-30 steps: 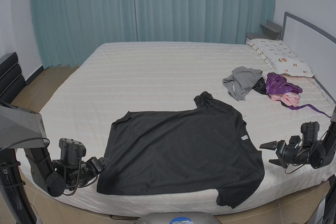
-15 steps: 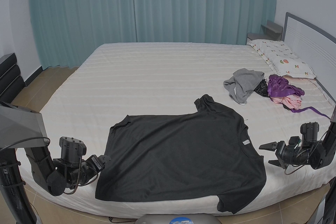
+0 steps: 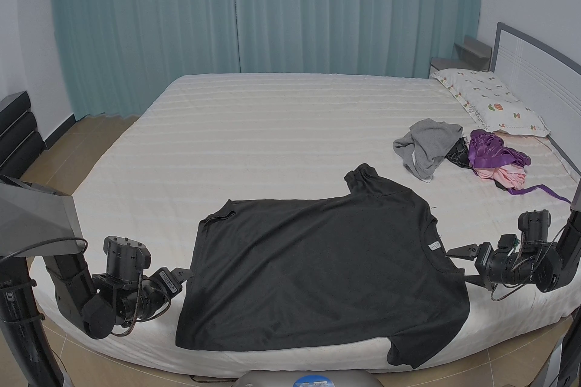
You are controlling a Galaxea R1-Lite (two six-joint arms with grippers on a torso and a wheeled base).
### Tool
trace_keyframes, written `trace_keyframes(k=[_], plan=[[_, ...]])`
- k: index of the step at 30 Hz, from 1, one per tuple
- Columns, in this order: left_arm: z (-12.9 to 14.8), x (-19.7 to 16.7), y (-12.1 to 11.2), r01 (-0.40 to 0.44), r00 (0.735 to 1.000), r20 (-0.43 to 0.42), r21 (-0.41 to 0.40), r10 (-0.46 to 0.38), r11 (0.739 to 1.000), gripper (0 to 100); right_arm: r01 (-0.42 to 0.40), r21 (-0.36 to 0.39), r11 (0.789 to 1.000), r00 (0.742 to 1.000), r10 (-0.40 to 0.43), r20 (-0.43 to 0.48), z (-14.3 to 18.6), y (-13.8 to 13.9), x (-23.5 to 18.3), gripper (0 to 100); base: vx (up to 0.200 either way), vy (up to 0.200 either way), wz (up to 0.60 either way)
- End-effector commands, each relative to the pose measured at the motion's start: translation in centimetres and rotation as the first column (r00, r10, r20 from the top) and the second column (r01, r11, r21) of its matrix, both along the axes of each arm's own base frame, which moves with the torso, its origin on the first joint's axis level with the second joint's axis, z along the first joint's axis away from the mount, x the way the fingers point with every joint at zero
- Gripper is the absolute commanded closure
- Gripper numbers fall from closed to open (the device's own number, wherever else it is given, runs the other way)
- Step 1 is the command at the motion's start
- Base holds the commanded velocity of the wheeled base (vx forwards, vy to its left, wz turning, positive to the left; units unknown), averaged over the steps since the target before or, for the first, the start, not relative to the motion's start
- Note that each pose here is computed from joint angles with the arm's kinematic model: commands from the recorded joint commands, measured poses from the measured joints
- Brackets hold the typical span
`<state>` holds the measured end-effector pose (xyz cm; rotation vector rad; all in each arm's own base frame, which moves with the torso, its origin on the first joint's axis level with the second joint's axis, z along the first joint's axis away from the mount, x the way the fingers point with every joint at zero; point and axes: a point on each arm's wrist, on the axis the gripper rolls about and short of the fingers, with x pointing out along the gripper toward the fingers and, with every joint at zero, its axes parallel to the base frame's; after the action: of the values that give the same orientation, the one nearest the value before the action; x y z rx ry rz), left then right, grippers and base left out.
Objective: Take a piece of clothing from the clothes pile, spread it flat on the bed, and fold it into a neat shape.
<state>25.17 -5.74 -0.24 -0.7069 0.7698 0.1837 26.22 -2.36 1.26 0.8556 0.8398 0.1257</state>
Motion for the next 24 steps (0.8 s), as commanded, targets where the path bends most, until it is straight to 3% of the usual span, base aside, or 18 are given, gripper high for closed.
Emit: trace_keyframes(k=[1, 5, 11, 20, 24], plan=[[0.1, 0.0, -0.1, 0.003, 1.000, 0.003, -0.002, -0.003, 1.000, 0, -0.001, 0.000, 1.000, 1.000, 0.001, 0.003, 0.0, 0.0, 0.1, 0, 0.200, 0.000, 0.00], [0.1, -0.2, -0.5, 0.021, 1.000, 0.000, -0.002, -0.021, 1.000, 0, -0.006, 0.000, 1.000, 1.000, 0.006, 0.006, 0.0, 0.1, 0.1, 0, 0.200, 0.000, 0.00], [0.5, -0.1, -1.9, 0.031, 0.999, 0.021, -0.047, -0.030, 0.998, 0, -0.029, -0.001, 1.000, 1.000, 0.029, -0.001, -0.1, 0.8, 0.0, 0, 0.000, 0.000, 0.00], [2.3, 4.2, -3.4, 0.036, 0.989, 0.148, -0.081, -0.024, 0.996, 0, -0.030, 0.001, 1.000, 1.000, 0.030, -0.007, -0.1, 0.8, -0.1, 0, 0.000, 0.000, 0.00], [4.3, 7.9, -4.3, 0.033, 0.984, 0.180, -0.088, -0.017, 0.996, 0, -0.031, 0.001, 1.000, 0.999, 0.031, -0.011, -0.2, 0.8, -0.1, 0, 0.000, 0.000, 0.00]])
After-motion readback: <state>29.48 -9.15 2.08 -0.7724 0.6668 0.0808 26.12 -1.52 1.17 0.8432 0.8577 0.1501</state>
